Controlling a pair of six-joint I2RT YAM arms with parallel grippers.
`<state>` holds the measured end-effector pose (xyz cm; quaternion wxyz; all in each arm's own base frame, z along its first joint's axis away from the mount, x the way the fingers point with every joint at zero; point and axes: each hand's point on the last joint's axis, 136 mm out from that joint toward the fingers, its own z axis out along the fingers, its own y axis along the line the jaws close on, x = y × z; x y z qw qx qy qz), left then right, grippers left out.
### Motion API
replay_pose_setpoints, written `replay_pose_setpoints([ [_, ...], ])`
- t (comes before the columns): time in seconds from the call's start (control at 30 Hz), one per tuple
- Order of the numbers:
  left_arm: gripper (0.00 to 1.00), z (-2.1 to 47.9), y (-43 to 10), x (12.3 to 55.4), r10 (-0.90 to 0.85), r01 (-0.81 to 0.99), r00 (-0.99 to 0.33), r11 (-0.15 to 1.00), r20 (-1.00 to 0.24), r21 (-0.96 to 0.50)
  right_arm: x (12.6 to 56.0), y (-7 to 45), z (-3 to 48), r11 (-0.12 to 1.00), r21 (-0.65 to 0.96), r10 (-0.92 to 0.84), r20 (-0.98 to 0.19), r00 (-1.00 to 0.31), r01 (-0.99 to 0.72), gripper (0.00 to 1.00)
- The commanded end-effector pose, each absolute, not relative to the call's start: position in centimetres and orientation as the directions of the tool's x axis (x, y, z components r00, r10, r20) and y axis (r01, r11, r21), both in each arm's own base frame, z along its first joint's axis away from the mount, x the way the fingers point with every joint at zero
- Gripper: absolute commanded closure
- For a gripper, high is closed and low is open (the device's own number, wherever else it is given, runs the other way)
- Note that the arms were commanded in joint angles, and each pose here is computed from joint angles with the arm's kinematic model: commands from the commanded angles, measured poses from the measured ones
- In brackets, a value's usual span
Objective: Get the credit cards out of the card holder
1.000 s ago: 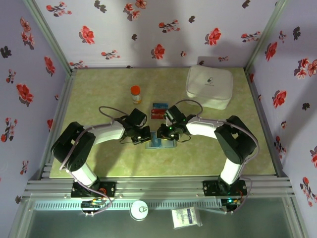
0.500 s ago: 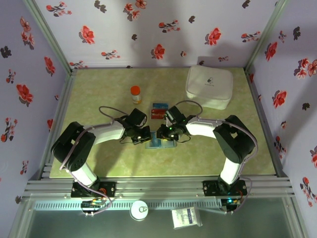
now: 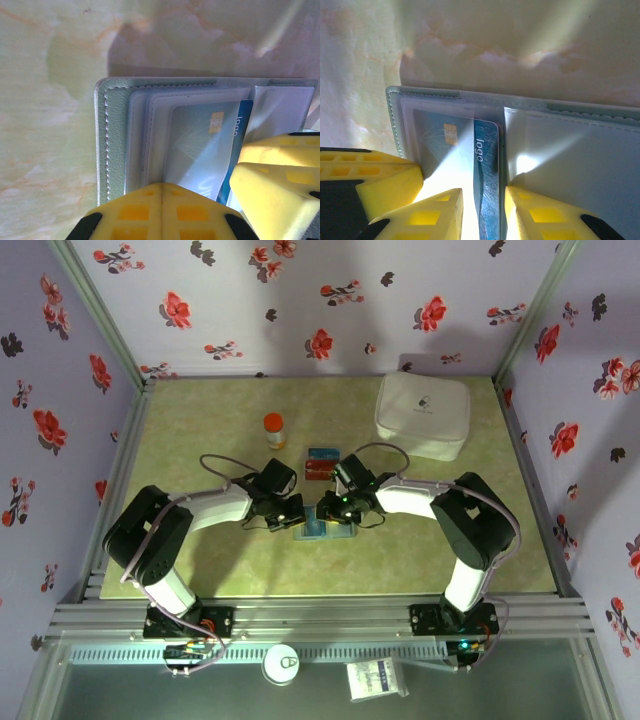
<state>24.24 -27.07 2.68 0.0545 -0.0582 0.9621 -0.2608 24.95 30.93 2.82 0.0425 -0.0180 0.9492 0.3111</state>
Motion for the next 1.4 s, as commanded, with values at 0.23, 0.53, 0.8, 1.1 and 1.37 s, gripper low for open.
replay_pose_setpoints([
  [0.23, 1.00, 1.7, -26.4, 23.6, -0.132, -0.091, -0.990, 0.882, -0.056, -0.463, 24.4, 31.6, 3.5, 0.746, 0.666, 0.025, -0.053, -0.998, -0.017, 0.73],
  [0.53, 1.00, 1.7, -26.5, 23.7, -0.131, -0.090, -0.990, 0.881, -0.057, -0.465, 24.7, 31.3, 4.7, 0.720, 0.694, 0.044, -0.075, -0.996, -0.020, 0.81],
  [0.8, 1.00, 1.8, -26.6, 23.7, -0.129, -0.087, -0.990, 0.879, -0.058, -0.468, 24.6, 31.1, 3.7, 0.717, 0.697, 0.047, -0.054, -0.997, -0.004, 0.85],
  [1.1, 1.00, 1.7, -26.6, 23.6, -0.129, -0.089, -0.990, 0.878, -0.053, -0.471, 24.6, 29.7, 2.9, 0.729, 0.685, 0.057, -0.070, -0.996, -0.007, 0.90],
  [1.37, 1.00, 1.7, -26.5, 23.6, -0.129, -0.089, -0.990, 0.877, -0.053, -0.472, 24.8, 28.4, 3.7, 0.740, 0.673, 0.067, -0.099, -0.993, -0.017, 0.92],
])
